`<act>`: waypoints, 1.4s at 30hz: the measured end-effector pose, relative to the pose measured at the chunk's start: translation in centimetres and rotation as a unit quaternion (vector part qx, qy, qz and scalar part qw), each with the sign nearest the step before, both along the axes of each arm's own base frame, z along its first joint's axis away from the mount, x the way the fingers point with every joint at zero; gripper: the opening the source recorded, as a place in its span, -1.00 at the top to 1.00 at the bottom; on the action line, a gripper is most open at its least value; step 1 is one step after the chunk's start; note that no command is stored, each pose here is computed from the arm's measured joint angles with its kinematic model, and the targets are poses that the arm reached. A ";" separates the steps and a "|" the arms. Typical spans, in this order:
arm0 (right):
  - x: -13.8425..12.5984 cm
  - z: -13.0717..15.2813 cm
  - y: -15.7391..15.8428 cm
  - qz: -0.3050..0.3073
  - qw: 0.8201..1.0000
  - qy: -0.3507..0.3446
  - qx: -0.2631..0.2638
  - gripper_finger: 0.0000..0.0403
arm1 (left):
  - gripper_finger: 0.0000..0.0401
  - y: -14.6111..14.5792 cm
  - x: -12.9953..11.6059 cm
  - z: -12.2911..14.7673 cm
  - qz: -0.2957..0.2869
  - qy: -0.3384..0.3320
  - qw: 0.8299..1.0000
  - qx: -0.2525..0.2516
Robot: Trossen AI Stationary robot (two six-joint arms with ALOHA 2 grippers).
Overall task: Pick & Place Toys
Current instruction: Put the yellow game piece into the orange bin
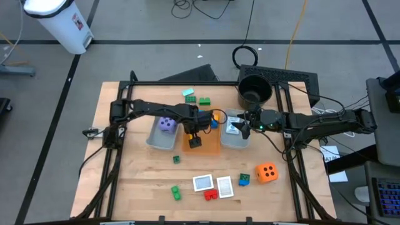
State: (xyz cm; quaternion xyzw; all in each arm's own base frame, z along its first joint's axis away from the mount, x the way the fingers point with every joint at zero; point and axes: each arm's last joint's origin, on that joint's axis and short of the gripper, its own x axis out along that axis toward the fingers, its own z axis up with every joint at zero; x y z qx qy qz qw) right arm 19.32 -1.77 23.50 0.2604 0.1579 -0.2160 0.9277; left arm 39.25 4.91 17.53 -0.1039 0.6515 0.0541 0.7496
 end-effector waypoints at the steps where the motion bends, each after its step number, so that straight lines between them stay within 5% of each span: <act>1: 0.0 0.0 0.0 0.000 1.000 0.000 0.000 -0.40 | -0.81 -0.1 0.0 -0.2 -0.001 0.004 1.000 0.003; 8: 0.0 0.0 0.0 -0.002 1.000 0.002 0.000 -0.40 | -0.81 0.0 0.0 -0.9 0.006 0.026 0.998 0.055; 24: -0.1 -0.3 0.0 -0.004 1.000 0.003 0.004 -0.40 | -0.80 -0.1 0.2 -2.8 0.004 0.052 0.998 0.018; 34: -0.3 -1.2 0.0 -0.011 1.000 0.009 0.018 -0.40 | -0.29 0.0 0.2 -2.9 0.007 0.053 0.998 0.016; 42: -0.2 -1.0 0.0 -0.008 1.000 -0.001 0.011 -0.40 | -0.29 0.0 -0.1 -0.9 0.007 0.035 0.999 0.019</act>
